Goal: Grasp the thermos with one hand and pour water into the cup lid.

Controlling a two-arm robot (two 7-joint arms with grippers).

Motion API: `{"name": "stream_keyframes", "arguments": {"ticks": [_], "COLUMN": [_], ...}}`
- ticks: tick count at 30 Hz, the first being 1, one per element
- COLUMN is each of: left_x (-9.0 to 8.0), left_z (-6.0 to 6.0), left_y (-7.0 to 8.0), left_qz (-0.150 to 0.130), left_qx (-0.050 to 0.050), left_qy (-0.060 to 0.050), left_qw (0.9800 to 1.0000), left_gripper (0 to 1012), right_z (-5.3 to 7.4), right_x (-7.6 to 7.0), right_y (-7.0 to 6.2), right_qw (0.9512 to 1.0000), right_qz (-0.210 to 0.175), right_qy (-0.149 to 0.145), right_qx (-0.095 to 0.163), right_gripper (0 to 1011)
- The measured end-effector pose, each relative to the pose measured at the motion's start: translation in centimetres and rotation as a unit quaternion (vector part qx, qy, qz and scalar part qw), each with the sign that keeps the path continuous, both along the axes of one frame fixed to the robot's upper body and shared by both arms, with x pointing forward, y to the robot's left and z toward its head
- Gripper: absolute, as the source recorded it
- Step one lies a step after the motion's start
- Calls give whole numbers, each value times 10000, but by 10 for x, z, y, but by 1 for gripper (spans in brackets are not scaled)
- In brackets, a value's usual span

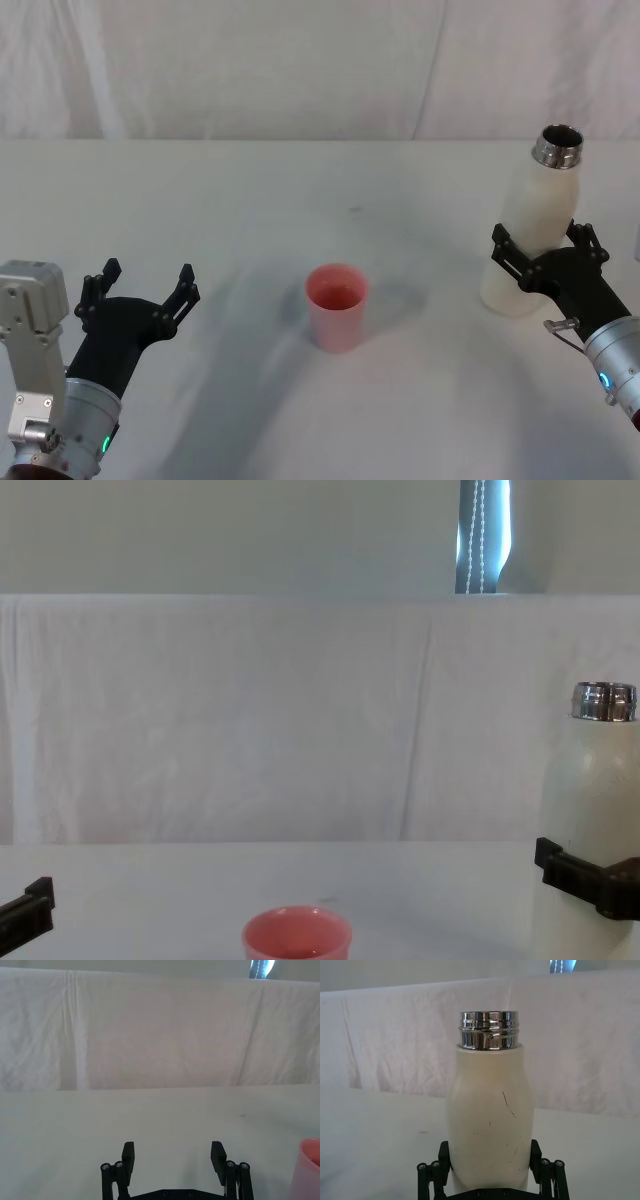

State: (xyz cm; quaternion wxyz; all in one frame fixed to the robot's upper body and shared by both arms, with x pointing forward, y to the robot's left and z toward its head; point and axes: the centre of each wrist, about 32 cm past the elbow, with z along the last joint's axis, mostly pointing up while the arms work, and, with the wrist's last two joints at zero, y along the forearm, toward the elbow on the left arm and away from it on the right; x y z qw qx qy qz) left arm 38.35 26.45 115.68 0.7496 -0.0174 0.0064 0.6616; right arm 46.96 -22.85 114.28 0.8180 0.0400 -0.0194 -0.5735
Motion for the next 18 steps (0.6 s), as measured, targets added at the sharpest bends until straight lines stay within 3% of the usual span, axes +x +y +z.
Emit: {"name": "stream_keyframes", "arguments": {"ticks": [18], "left_x": [0], "left_z": [0], "left_y": [0], "left_qz": [0], "left_qx": [0], "left_qy": [0], "left_qw": [10000], "left_gripper": [1001], "right_z": [-2], "right_x": [3], "right_y": [-1], "right_qw": [10000], "right_qz": [2], "right_qy": [18], "right_qx": [-5], "right_gripper": [951]}}
